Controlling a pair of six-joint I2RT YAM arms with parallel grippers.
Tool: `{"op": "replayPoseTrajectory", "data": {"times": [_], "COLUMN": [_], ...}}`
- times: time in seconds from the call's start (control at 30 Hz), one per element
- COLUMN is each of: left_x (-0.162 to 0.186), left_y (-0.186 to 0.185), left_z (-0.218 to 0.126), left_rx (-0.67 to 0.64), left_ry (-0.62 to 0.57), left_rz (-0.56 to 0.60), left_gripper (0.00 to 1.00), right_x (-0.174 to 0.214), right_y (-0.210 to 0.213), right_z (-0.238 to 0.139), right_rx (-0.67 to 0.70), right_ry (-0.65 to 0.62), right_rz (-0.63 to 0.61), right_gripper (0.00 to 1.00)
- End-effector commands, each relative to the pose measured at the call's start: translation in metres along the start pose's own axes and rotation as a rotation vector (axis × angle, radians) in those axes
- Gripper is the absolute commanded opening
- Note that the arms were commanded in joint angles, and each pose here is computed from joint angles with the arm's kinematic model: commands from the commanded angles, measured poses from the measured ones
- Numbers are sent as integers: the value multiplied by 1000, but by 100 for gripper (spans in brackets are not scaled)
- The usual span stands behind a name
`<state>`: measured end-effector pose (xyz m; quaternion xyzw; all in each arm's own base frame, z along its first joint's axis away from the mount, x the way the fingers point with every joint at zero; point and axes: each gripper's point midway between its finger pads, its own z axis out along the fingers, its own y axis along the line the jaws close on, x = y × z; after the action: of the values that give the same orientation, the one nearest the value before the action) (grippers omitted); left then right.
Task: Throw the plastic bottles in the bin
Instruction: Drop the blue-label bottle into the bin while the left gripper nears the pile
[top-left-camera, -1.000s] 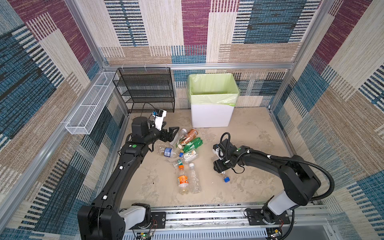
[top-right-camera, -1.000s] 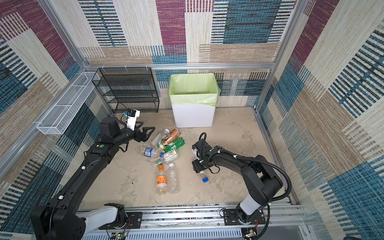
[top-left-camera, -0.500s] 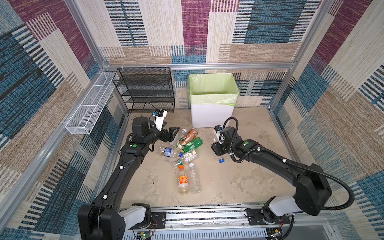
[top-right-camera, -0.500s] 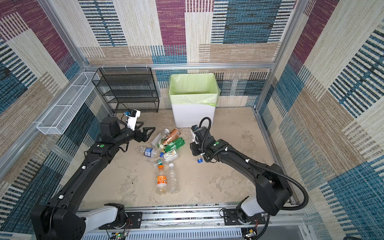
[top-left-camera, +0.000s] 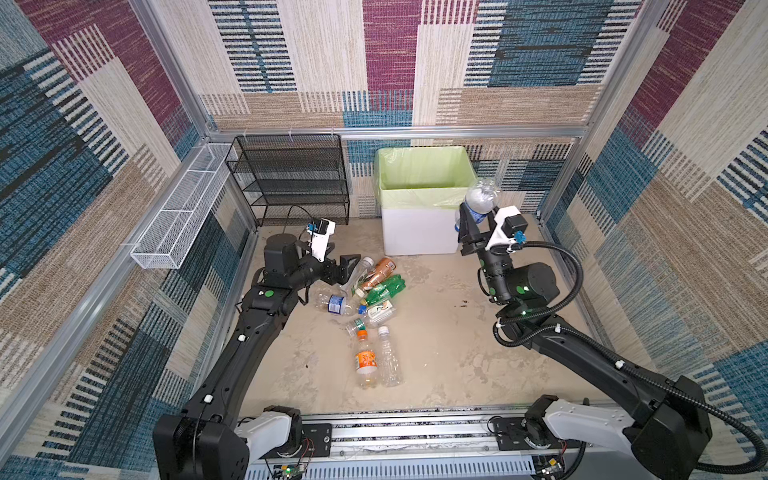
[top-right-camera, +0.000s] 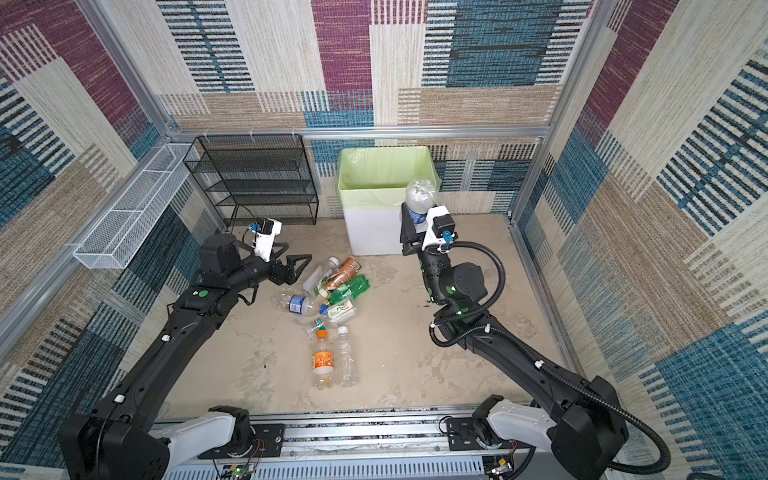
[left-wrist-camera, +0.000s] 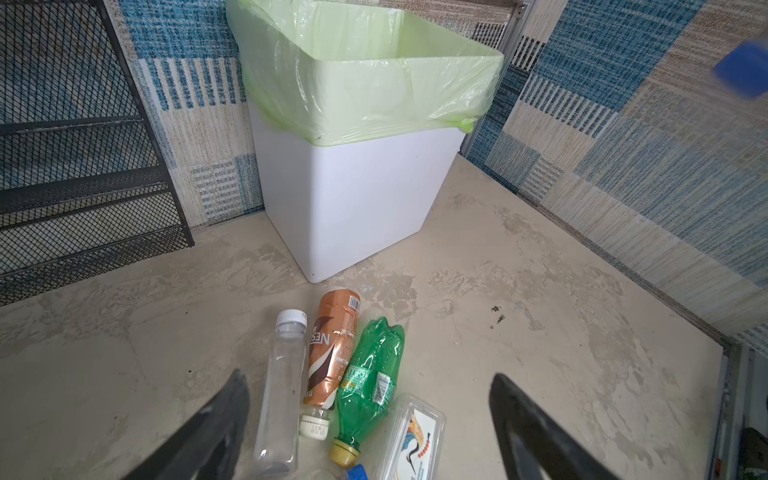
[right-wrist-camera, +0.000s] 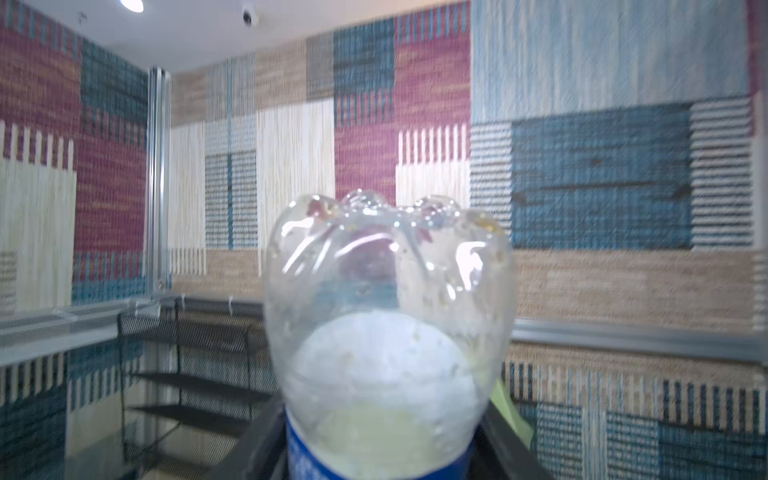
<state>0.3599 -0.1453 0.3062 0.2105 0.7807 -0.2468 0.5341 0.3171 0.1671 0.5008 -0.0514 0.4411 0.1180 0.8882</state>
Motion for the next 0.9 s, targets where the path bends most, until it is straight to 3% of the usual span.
{"op": "replayPoseTrajectory", "data": {"times": [0.0, 0.13, 0.2, 0.33, 0.4, 0.47, 0.53, 0.73, 0.87], "left_x": [-7, -6, -5, 6, 13, 19, 27, 57, 75], "left_y": [0, -3, -7, -28, -38, -45, -50, -54, -60], "left_z": [-1, 0, 2, 8, 9, 7, 6, 7, 13], "left_rx": [-11, 1, 5, -15, -27, -23, -21, -12, 14], "left_ry": [-28, -31, -20, 74, 116, 145, 159, 245, 318], "left_rz": [25, 30, 46, 159, 204, 215, 208, 181, 207], "left_gripper": [91, 91, 88, 86, 87, 88, 89, 92, 93], "right_x": [-97, -93, -67, 26, 68, 80, 73, 48, 9], "right_y": [-27, -27, -30, -21, -14, -11, -17, -44, -47], "right_z": [-7, 43, 91, 183, 203, 216, 222, 207, 177], "right_rx": [127, 73, 14, -91, -123, -132, -104, -26, -27], "right_ry": [-395, -364, -230, 187, 348, 433, 432, 421, 313], "right_rz": [-17, 13, 75, 98, 82, 56, 19, -22, -28], "right_gripper": [58, 62, 64, 71, 81, 92, 99, 99, 99]}}
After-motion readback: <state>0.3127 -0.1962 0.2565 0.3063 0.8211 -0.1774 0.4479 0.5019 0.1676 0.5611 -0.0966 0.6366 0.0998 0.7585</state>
